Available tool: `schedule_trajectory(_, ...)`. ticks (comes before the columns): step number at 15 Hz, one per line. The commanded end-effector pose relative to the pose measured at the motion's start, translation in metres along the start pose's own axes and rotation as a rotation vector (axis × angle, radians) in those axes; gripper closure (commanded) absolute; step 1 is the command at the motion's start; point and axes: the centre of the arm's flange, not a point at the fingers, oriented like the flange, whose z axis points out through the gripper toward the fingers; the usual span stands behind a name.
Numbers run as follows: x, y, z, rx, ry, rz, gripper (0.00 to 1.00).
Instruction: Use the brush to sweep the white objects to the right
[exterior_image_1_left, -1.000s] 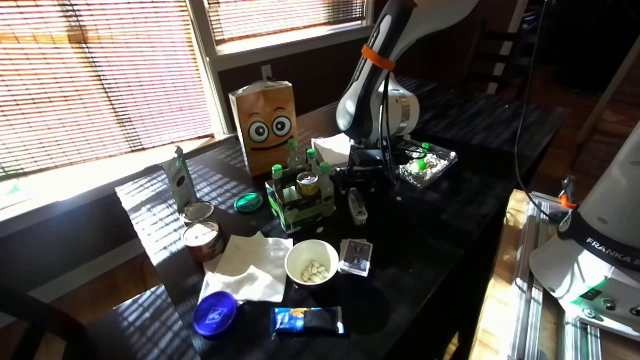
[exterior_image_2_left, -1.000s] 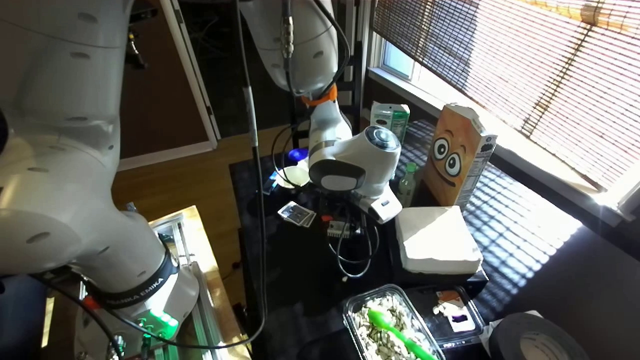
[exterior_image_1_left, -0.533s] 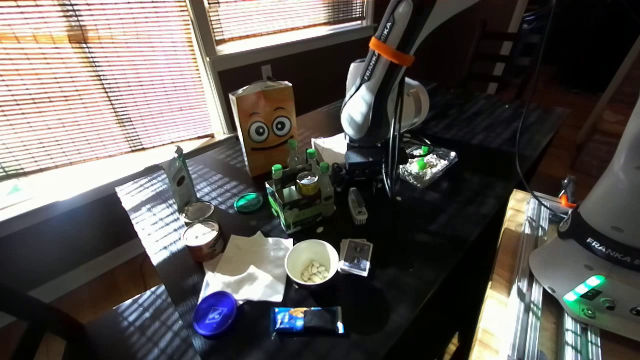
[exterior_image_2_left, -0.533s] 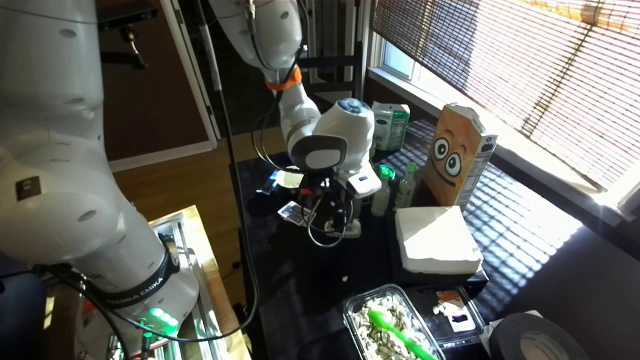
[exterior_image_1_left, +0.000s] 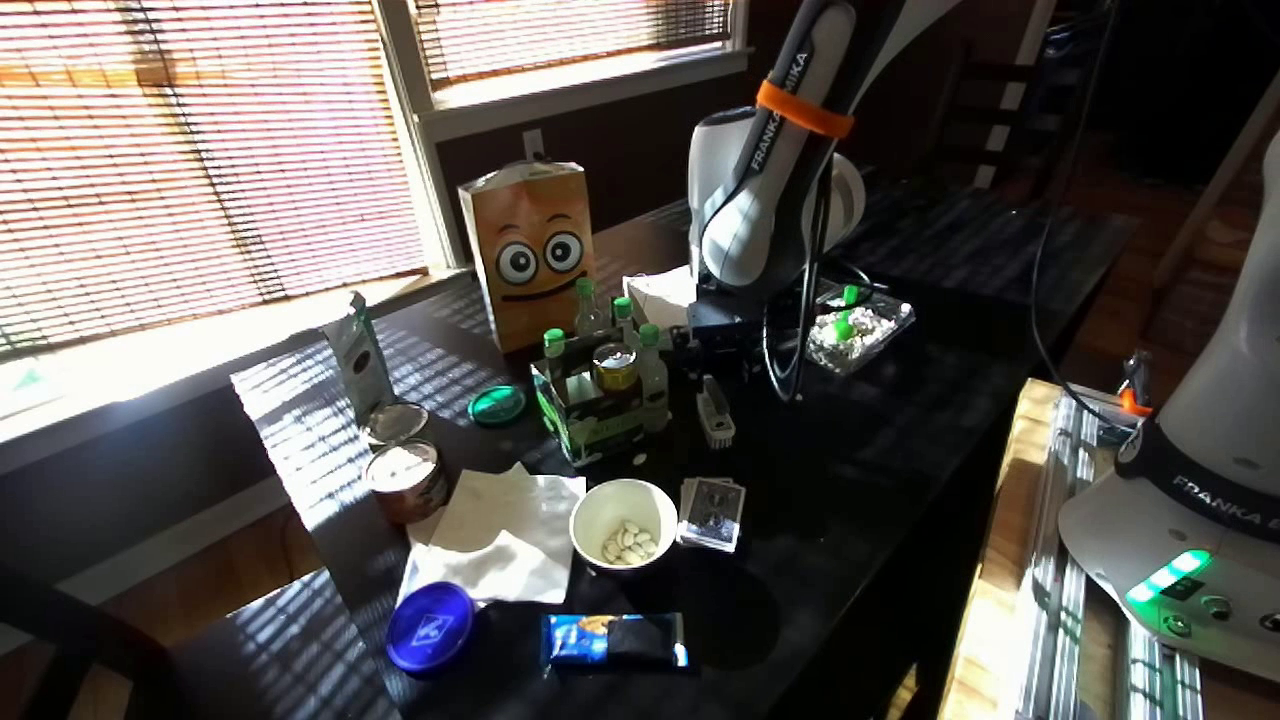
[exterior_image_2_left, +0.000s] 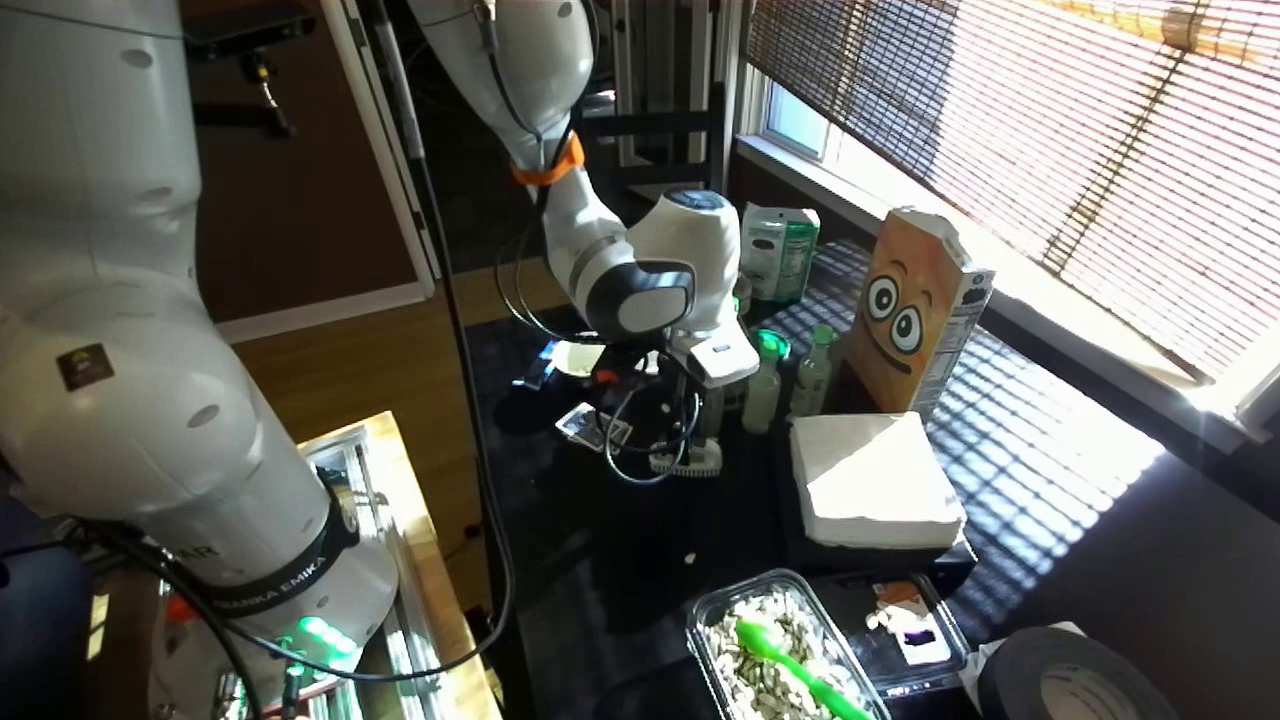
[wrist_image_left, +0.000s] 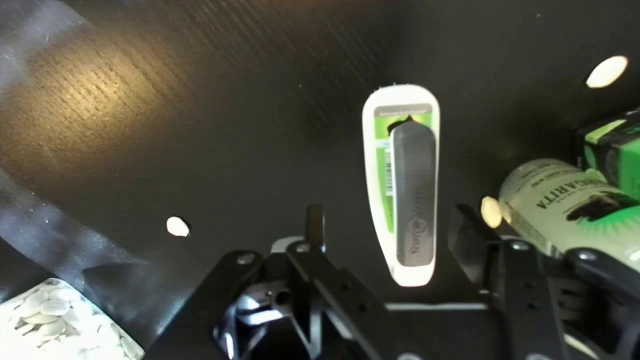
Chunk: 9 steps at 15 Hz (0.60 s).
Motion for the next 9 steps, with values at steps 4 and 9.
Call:
schedule_trajectory(4,0.0092,-0.0045,0.0059,0.057,-0.069,-0.040,0.84)
schedule_trajectory(9,0.0106,-0.0072,0.0040,0.103,-0.105,-0.063,0.94)
